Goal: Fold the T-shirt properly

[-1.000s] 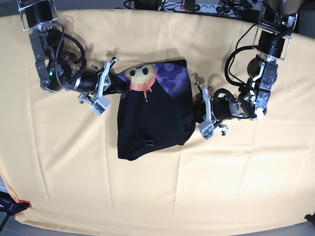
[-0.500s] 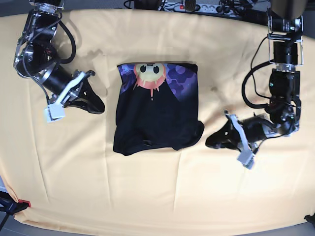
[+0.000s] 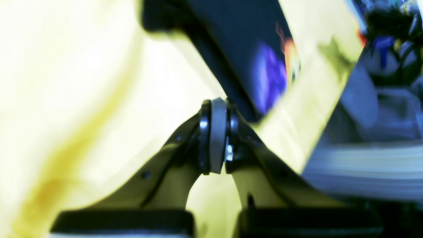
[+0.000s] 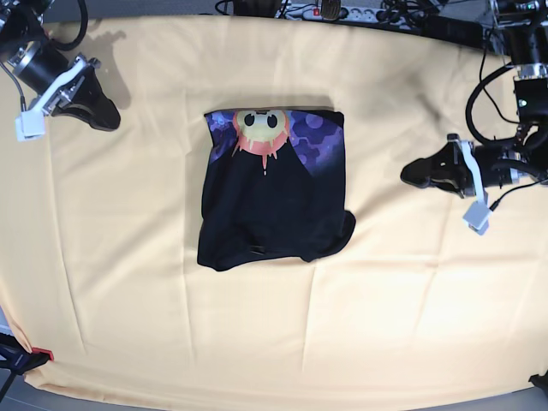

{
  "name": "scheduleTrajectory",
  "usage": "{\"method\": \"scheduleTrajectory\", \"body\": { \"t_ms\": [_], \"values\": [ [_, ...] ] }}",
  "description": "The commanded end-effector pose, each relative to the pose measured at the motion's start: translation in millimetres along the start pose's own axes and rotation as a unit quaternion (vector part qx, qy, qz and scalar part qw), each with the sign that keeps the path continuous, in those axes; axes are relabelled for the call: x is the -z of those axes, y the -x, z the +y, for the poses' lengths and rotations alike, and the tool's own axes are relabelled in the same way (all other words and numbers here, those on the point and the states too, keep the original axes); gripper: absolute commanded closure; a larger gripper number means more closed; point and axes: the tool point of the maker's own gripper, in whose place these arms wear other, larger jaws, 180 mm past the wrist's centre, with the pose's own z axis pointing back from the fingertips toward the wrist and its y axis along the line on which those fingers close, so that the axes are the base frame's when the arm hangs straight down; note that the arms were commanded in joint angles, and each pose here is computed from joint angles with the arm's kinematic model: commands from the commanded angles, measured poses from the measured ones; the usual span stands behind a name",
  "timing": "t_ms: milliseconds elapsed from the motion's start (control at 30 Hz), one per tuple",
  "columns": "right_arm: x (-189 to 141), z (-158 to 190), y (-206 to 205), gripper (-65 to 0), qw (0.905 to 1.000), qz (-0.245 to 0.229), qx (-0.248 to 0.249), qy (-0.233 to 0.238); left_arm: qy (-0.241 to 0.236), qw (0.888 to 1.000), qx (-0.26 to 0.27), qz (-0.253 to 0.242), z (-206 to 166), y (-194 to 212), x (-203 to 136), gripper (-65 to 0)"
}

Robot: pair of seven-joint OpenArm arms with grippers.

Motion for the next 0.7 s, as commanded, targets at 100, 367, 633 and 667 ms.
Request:
{"method": "scheduleTrajectory", "body": {
  "t_ms": [100,367,633,667],
  "values": [
    [-42,4,11,0.0,0.9978,0.031,-0.026,0.052,0.013,0.997,0.047,0.065,-42,32,-13,0.0],
    [-109,3,70,0.0,0.979,0.156,0.025,0.129,0.027,0.981,0.087,0.171,-128,97,-48,0.0],
    [-149,37,142,0.0,0.9465,0.286,0.113,0.097,0.052,0.961,-0.094,0.255,-185,193,-75,0.0],
    [-151,43,154,0.0,0.9408,0.3,0.134,0.085,0.054,0.955,-0.122,0.266,-192,207,-78,0.0]
  ]
}}
